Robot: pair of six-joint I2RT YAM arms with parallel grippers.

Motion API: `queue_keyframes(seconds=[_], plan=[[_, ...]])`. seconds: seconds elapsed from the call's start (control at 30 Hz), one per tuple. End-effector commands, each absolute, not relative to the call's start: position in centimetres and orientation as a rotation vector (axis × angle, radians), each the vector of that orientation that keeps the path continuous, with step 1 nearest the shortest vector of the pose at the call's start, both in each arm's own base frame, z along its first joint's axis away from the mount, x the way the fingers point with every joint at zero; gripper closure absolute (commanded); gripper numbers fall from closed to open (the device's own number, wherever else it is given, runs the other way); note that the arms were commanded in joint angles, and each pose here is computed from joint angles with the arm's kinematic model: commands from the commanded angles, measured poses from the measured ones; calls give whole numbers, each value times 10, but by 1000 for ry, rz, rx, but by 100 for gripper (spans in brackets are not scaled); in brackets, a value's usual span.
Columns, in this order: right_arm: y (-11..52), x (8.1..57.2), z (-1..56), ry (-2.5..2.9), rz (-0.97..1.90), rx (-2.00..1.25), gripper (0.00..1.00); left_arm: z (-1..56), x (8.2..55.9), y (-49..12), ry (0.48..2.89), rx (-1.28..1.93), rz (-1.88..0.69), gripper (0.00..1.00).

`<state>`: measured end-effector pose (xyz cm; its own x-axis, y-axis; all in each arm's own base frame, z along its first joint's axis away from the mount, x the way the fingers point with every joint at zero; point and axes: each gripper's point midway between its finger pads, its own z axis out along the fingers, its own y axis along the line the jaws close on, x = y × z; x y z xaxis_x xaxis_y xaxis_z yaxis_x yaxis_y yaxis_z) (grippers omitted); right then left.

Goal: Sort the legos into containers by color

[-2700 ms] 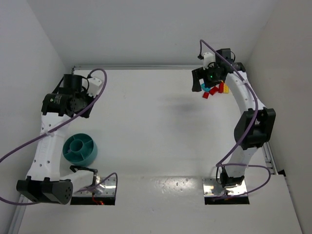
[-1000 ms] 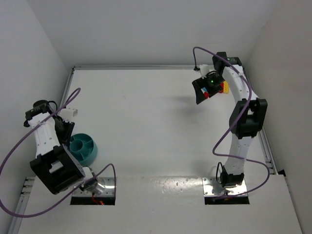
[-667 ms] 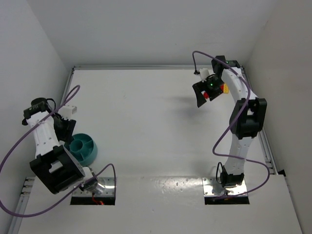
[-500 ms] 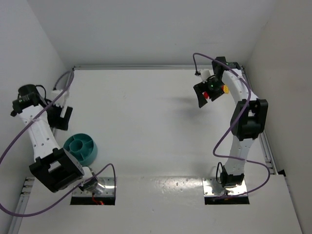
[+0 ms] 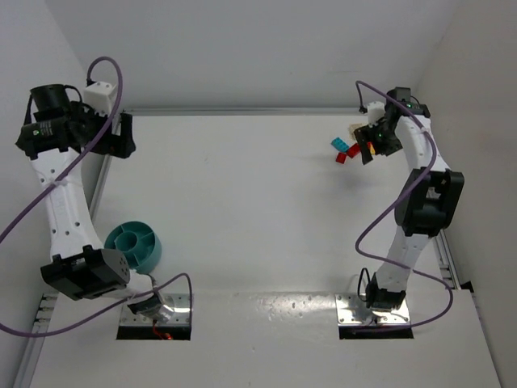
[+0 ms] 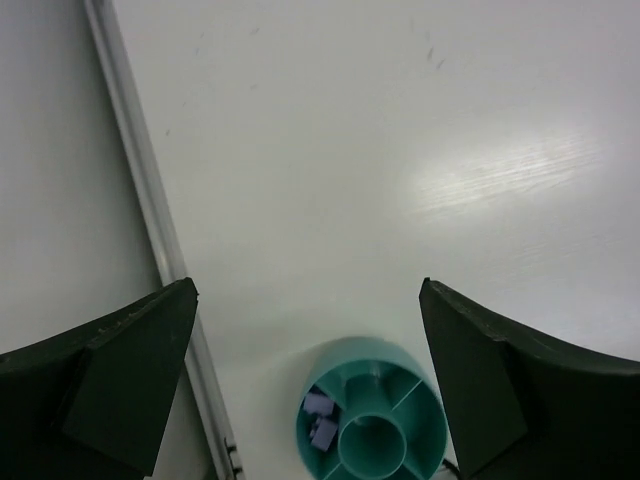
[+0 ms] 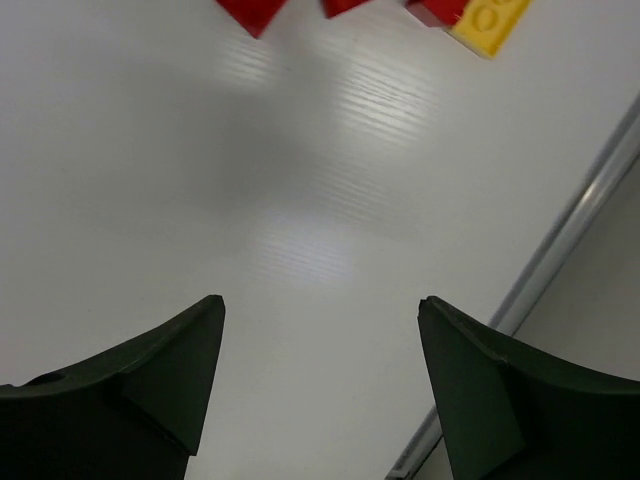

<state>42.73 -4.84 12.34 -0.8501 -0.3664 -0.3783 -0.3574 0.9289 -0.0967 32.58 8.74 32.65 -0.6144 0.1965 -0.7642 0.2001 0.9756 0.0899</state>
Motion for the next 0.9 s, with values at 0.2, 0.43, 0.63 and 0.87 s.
queue_keyframes(seconds=[0.2,0.43,0.63,0.87], plan=[[-100,493,110,2639,-155,-243,26,353,355,16,2117,336,-19,0],[-137,531,88,2597,-205,-31,36,351,358,-8,2133,346,22,0],[-150,550,77,2559,-138,70,43,351,358,-15,2137,340,37,0],[-97,561,94,2446,210,-183,50,341,358,-20,2160,343,46,0]])
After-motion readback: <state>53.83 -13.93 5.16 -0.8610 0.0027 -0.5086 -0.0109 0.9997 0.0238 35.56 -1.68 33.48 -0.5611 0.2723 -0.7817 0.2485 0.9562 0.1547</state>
